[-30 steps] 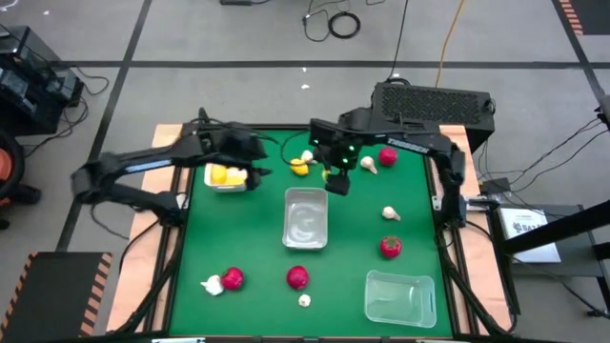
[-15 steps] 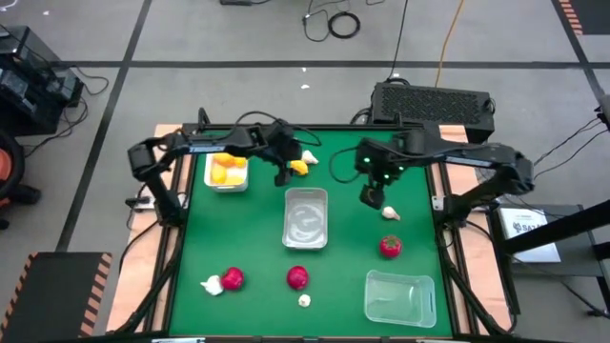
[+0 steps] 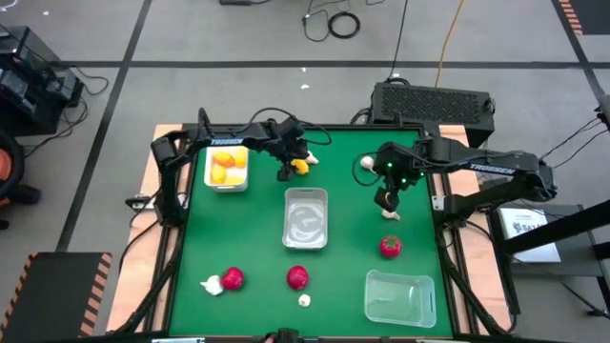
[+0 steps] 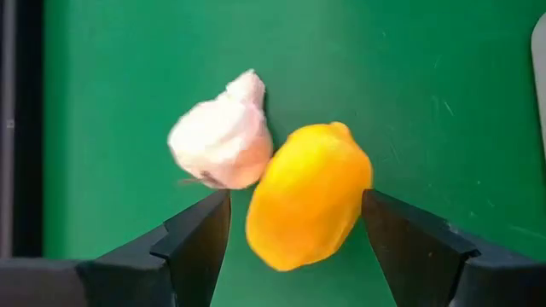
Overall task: Sort produce into baskets
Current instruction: Put the lemon into the white bin
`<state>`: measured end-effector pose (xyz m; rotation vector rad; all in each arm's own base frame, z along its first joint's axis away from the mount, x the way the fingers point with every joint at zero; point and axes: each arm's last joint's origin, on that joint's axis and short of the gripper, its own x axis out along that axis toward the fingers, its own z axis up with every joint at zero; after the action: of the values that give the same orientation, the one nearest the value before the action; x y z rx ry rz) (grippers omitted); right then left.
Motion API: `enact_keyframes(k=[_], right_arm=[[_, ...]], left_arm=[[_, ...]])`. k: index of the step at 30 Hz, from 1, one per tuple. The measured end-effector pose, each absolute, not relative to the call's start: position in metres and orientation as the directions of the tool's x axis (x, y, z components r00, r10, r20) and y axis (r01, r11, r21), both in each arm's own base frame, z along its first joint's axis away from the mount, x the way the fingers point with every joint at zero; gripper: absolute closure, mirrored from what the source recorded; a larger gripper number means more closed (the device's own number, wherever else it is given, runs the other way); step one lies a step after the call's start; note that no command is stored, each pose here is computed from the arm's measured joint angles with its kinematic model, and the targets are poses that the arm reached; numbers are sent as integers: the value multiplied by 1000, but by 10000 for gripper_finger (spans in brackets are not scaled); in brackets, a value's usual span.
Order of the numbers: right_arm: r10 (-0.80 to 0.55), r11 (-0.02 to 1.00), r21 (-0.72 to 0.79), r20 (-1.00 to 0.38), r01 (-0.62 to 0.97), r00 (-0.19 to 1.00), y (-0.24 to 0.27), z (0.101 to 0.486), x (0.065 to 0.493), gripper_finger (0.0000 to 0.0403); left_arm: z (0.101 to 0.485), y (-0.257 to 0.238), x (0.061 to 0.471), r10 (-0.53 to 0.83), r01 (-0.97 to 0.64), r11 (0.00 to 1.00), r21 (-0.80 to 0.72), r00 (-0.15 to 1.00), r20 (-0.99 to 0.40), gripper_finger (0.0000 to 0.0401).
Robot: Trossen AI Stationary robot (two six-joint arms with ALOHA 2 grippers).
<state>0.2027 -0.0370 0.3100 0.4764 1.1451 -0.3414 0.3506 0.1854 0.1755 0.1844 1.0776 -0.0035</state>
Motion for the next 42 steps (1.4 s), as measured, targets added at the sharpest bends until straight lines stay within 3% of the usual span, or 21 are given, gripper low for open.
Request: enact_keyframes(k=[8, 16, 28, 34, 42], right_arm=[[-18, 862, 178, -925, 474, 380, -37, 310, 203, 101], [-19, 860, 182, -922, 477, 387, -37, 310, 203, 101], [-22, 841, 200, -916, 503, 400, -37, 311, 205, 101], [-21, 808, 220, -916, 547, 400, -37, 311, 205, 101], [-30, 807, 231, -903, 543, 429, -38, 312, 207, 101]], left_arm=[[155, 182, 353, 55, 149, 981, 124, 399, -915, 129], [154, 181, 354, 72, 147, 979, 141, 399, -914, 131], [155, 181, 354, 74, 74, 991, 114, 404, -912, 205], [185, 176, 343, 79, 14, 996, 93, 413, -907, 210], [245, 166, 295, 91, -132, 990, 41, 397, -913, 211]])
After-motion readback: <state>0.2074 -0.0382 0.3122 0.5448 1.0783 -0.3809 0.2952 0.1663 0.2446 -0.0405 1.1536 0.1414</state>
